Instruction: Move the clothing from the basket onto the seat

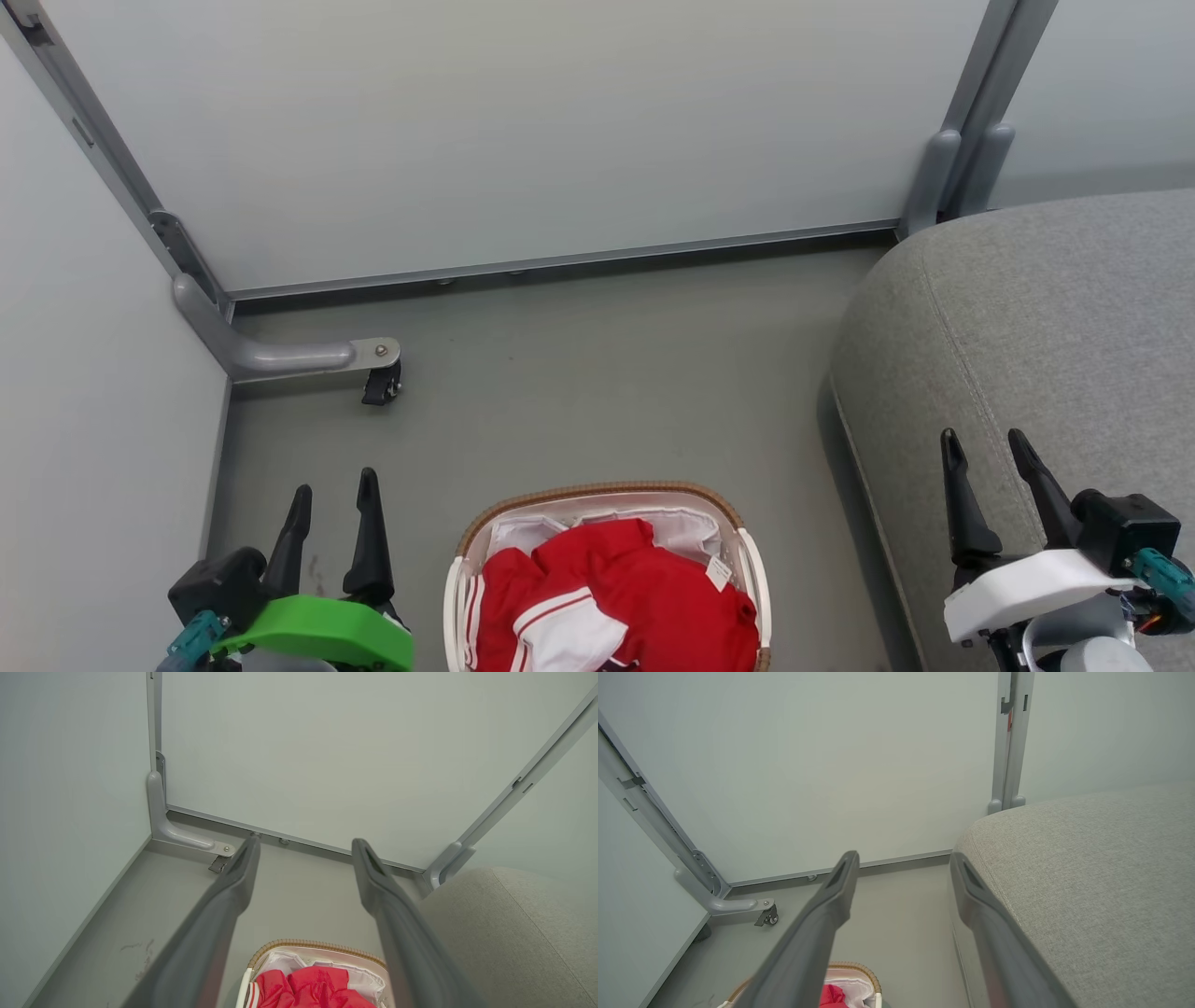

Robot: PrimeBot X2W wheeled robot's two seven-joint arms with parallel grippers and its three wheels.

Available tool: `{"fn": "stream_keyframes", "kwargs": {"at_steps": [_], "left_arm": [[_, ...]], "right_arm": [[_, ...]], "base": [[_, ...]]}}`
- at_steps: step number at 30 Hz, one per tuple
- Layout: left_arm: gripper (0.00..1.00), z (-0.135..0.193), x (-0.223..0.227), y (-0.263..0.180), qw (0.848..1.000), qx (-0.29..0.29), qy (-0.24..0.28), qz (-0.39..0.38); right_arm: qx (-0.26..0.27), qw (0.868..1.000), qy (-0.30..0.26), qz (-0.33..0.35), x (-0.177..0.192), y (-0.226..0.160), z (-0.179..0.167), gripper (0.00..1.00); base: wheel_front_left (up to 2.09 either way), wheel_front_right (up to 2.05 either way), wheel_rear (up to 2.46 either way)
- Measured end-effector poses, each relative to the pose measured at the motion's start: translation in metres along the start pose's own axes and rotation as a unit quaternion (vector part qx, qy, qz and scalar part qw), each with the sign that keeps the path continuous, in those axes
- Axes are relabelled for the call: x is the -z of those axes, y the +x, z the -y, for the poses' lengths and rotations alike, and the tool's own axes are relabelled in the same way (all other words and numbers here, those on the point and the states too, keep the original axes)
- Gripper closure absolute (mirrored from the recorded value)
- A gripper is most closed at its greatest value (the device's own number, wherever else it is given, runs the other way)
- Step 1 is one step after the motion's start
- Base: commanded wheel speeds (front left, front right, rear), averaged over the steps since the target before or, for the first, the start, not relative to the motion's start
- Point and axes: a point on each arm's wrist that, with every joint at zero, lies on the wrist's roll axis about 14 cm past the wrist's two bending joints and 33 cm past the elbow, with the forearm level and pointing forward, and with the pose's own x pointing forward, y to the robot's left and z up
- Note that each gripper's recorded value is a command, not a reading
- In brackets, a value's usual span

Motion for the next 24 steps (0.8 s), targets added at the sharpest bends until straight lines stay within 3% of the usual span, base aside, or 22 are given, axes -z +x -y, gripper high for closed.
{"fn": "stream_keyframes", "kwargs": {"at_steps": [24], "left_arm": [[0.00,0.003,0.011,-0.005,0.997,0.015,0.069,-0.008]], "right_arm": [[-0.023,0.995,-0.096,0.003,0.002,-0.002,-0.006,0.00]], "base": [[0.00,0.00,0.00]]}}
